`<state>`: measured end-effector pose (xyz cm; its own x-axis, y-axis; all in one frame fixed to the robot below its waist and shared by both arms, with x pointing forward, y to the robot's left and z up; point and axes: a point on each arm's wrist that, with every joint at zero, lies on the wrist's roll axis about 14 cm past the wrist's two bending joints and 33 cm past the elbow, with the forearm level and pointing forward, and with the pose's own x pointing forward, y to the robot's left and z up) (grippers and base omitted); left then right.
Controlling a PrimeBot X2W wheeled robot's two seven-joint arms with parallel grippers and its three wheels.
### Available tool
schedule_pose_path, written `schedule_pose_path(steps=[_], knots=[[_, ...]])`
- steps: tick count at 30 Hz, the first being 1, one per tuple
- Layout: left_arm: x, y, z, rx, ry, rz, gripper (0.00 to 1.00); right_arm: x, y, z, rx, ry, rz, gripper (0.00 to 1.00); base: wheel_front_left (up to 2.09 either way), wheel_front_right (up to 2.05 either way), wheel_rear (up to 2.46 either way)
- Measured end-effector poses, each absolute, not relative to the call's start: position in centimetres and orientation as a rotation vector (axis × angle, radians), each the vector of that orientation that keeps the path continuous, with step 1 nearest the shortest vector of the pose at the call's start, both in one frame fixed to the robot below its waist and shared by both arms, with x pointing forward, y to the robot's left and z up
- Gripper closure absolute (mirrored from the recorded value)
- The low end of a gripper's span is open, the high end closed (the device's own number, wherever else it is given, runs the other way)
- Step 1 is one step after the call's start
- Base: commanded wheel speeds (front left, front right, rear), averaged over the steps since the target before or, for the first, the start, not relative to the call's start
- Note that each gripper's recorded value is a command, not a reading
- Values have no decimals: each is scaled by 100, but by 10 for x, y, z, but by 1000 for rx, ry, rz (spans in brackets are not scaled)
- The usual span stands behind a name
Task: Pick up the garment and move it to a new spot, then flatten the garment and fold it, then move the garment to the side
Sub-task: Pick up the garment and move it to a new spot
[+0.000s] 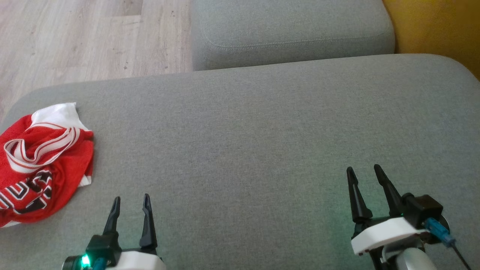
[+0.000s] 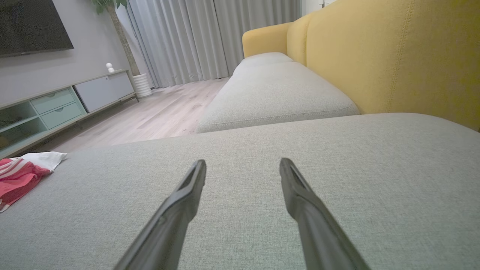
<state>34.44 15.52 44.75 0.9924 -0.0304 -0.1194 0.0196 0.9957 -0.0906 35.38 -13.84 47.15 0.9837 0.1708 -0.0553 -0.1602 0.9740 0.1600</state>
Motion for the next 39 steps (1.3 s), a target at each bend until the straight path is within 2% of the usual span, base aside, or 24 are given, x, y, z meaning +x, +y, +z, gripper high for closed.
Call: schedule_pose_path(steps=[11,30,39], knots=[[335,175,448,-83,117,43,0,361,-122,469,143,82,219,0,0,0,0],[242,281,445,-65,112,426,0,380,6,469,106,105,600,0,0,0,0],[227,291,440,-66,133,481,0,381,21,462,109,129,643,0,0,0,0]])
